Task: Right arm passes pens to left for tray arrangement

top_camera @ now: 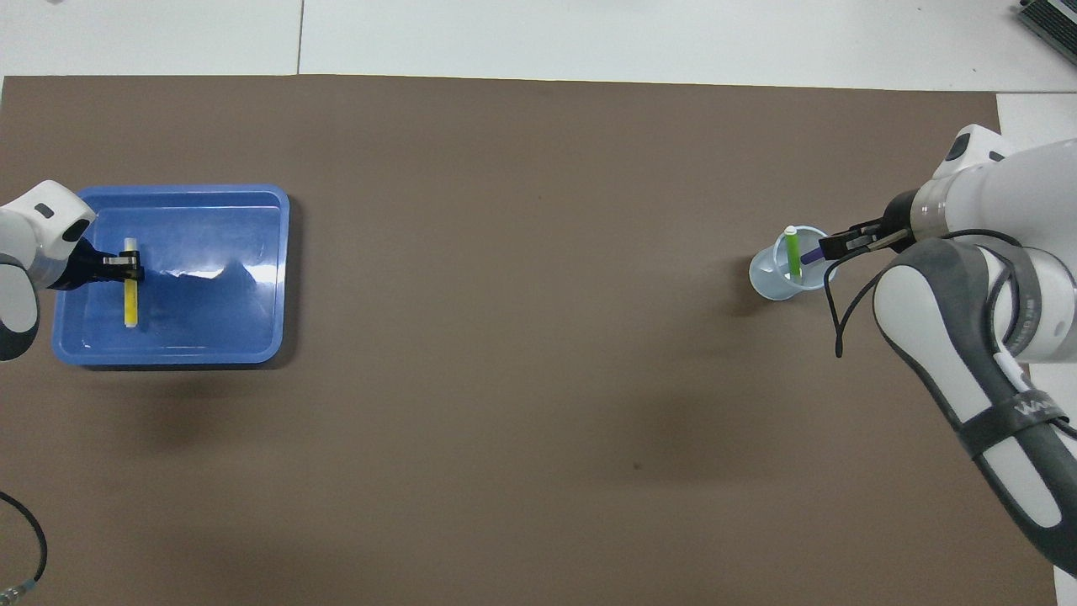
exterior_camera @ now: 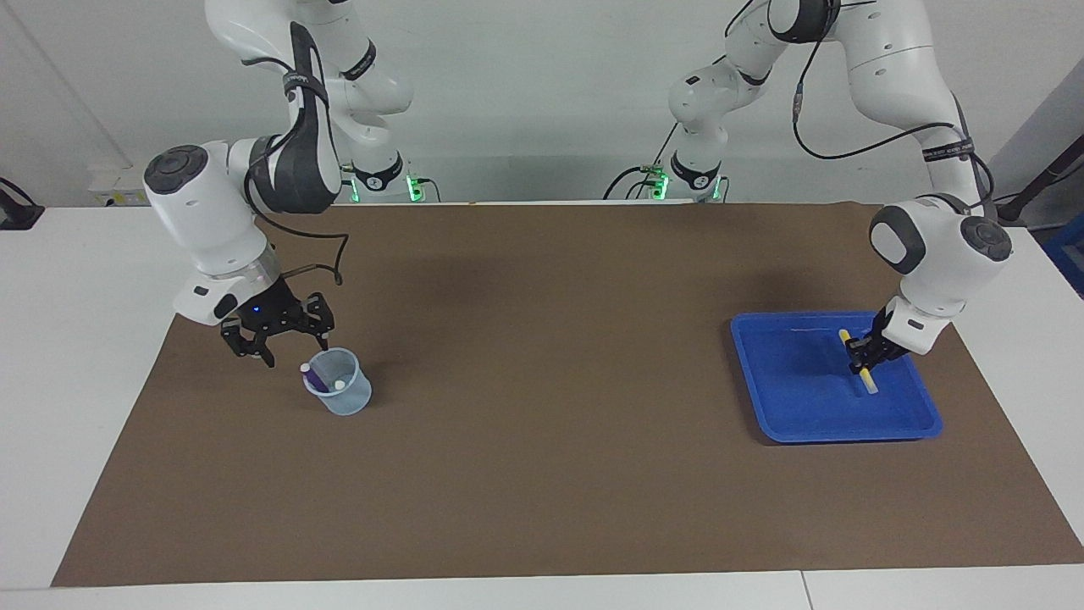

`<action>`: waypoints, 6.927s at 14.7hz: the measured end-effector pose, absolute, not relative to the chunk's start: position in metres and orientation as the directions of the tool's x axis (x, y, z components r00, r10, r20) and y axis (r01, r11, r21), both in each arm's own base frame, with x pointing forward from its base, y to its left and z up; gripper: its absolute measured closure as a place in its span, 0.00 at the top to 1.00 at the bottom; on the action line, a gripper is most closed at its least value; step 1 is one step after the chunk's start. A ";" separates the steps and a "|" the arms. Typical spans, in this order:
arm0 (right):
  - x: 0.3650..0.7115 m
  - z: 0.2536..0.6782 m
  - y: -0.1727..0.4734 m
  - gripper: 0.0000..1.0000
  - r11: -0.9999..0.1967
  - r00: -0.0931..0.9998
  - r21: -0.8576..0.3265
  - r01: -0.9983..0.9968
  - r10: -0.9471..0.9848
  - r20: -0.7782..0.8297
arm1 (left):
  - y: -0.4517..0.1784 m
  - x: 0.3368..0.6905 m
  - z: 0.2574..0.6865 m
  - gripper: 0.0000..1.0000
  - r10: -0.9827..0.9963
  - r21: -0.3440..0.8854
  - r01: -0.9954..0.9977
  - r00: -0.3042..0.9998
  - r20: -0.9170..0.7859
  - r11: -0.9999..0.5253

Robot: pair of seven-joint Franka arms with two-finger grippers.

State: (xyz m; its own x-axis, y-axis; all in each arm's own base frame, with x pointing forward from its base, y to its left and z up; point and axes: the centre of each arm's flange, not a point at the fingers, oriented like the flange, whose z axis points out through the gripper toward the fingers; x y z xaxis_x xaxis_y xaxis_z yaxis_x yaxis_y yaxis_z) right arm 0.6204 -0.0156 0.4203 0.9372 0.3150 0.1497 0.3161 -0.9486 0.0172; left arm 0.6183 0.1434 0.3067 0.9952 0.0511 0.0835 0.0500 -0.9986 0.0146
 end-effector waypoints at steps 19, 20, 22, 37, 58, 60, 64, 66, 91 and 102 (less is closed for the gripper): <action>0.623 0.403 -0.008 0.71 -0.962 0.955 0.006 0.272 0.271 0.121 | 0.151 0.617 0.300 0.55 -0.004 -0.009 -0.003 0.993 0.116 -1.000; 0.623 0.402 -0.008 0.73 -0.963 0.956 0.005 0.270 0.268 0.119 | 0.151 0.617 0.300 0.56 -0.004 -0.009 -0.003 0.993 0.116 -1.000; 0.623 0.399 -0.008 0.74 -0.964 0.957 0.003 0.267 0.265 0.115 | 0.151 0.617 0.300 0.58 -0.004 -0.009 -0.003 0.993 0.116 -1.000; 0.631 0.397 -0.004 0.45 -0.978 0.975 -0.017 0.210 0.208 0.076 | 0.147 0.627 0.315 1.00 -0.047 -0.028 -0.042 0.979 0.198 -0.999; 0.634 0.389 -0.002 0.31 -0.975 0.972 0.003 0.224 0.224 0.075 | 0.072 0.630 0.428 1.00 0.131 0.035 0.129 0.991 0.031 -0.991; 0.635 0.388 -0.002 0.29 -0.975 0.972 0.003 0.224 0.223 0.073 | 0.072 0.628 0.426 1.00 0.164 0.050 0.163 0.986 0.006 -0.985; 0.635 0.388 -0.002 0.22 -0.975 0.972 0.002 0.223 0.223 0.073 | 0.065 0.620 0.425 1.00 0.264 0.105 0.271 0.961 -0.079 -0.957; 0.635 0.388 -0.002 0.18 -0.975 0.972 0.002 0.223 0.223 0.073 | 0.062 0.618 0.429 1.00 0.303 0.109 0.312 0.949 -0.092 -0.944; 0.631 0.571 0.123 0.18 -0.916 0.893 0.042 0.398 0.398 0.212 | -0.020 0.603 0.461 0.99 0.674 0.124 0.911 0.378 -0.635 -0.393; 0.591 0.592 0.236 0.18 -0.964 0.990 -0.265 0.017 -0.019 0.136 | -0.068 0.610 0.478 0.98 0.616 -0.012 0.990 0.076 -0.784 -0.138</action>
State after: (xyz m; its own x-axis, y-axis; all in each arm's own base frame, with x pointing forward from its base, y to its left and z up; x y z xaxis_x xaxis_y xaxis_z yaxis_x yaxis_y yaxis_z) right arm 0.5910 0.2360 0.5921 0.9905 -0.0194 0.1362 0.0175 -0.9642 -0.2648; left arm 0.6096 -0.0677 0.4777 0.0765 0.6158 -0.7842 0.9904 -0.1381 -0.0118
